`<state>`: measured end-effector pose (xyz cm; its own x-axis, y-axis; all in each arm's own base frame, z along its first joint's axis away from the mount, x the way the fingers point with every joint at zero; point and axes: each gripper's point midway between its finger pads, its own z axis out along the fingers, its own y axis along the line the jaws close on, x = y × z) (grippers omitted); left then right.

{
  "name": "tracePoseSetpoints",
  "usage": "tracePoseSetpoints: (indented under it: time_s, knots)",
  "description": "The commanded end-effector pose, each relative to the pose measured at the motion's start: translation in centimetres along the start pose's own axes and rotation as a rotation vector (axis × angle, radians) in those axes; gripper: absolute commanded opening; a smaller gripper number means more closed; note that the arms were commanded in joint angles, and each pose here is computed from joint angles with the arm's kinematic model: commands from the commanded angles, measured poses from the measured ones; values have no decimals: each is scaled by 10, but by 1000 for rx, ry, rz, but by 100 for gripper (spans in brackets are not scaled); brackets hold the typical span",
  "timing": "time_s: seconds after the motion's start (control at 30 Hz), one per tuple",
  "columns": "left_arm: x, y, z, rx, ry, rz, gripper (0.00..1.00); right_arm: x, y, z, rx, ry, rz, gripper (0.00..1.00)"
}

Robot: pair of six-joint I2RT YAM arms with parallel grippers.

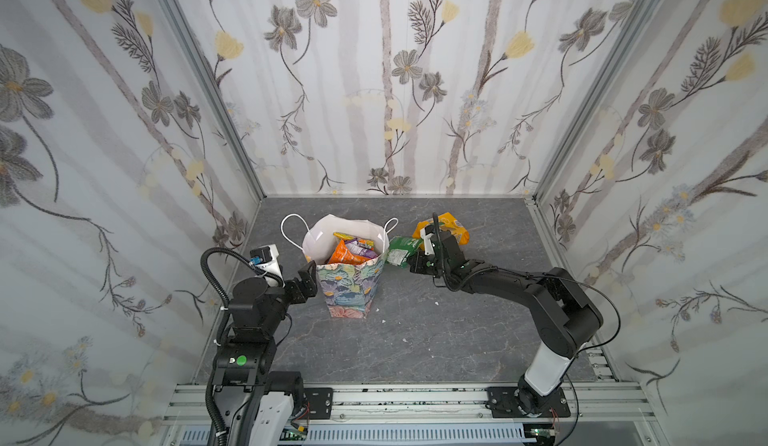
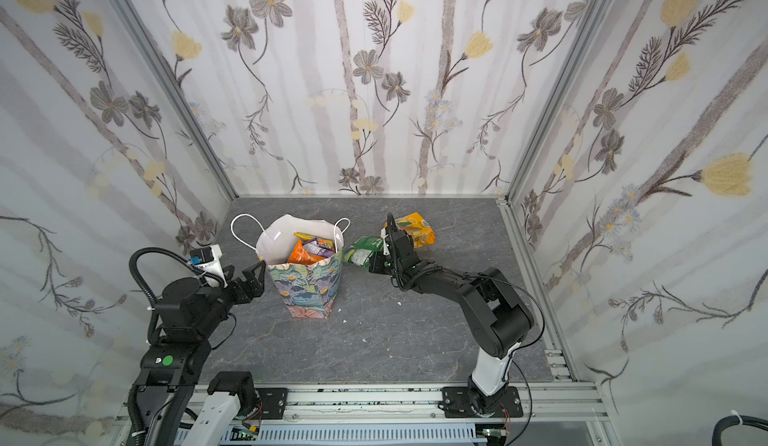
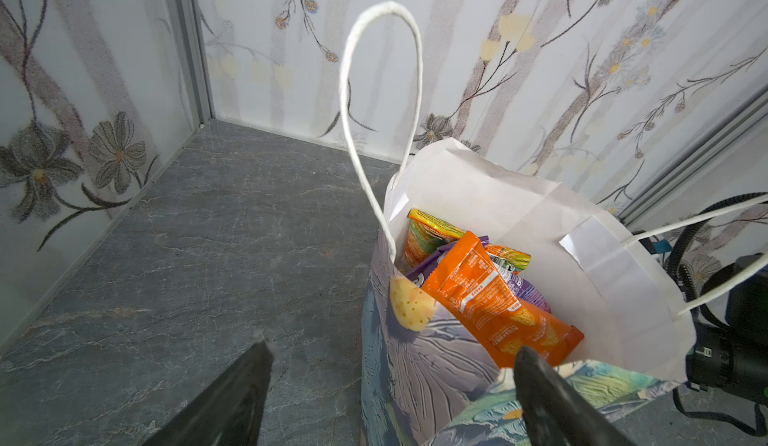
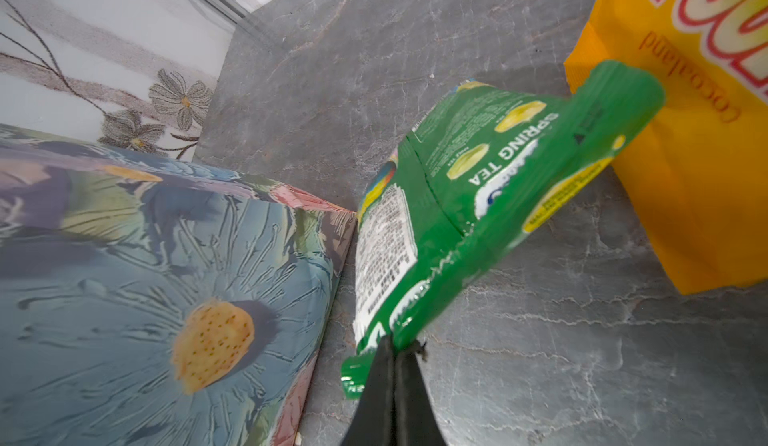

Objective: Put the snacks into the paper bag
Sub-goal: 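Close the right gripper on the green SPRING TEA packet's edge, then lift the green packet up with the right gripper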

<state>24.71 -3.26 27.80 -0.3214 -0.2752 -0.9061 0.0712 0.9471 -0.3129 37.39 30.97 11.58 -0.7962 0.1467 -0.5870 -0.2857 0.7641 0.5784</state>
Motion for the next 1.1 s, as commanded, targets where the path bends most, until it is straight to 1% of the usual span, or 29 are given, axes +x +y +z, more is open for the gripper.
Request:
tracePoseSetpoints:
  time_s: [0.0, 0.27, 0.33, 0.73, 1.07]
  knots:
    - [-8, -3, -1, 10, -34, -1, 90, -9, 5, -11, 24, -15, -61, 0]
    - [-9, -3, -1, 11, -35, -1, 90, -48, 36, -46, 11, -99, -137, 0]
    - [-9, -3, -2, 10, -38, -1, 90, -63, 50, -62, -14, -139, -160, 0]
    - [-8, -4, -1, 16, -34, 1, 90, -114, 95, -117, -63, -279, -239, 0]
    - [-9, -4, -1, 19, -36, 1, 90, -147, 120, -146, -55, -348, -316, 0]
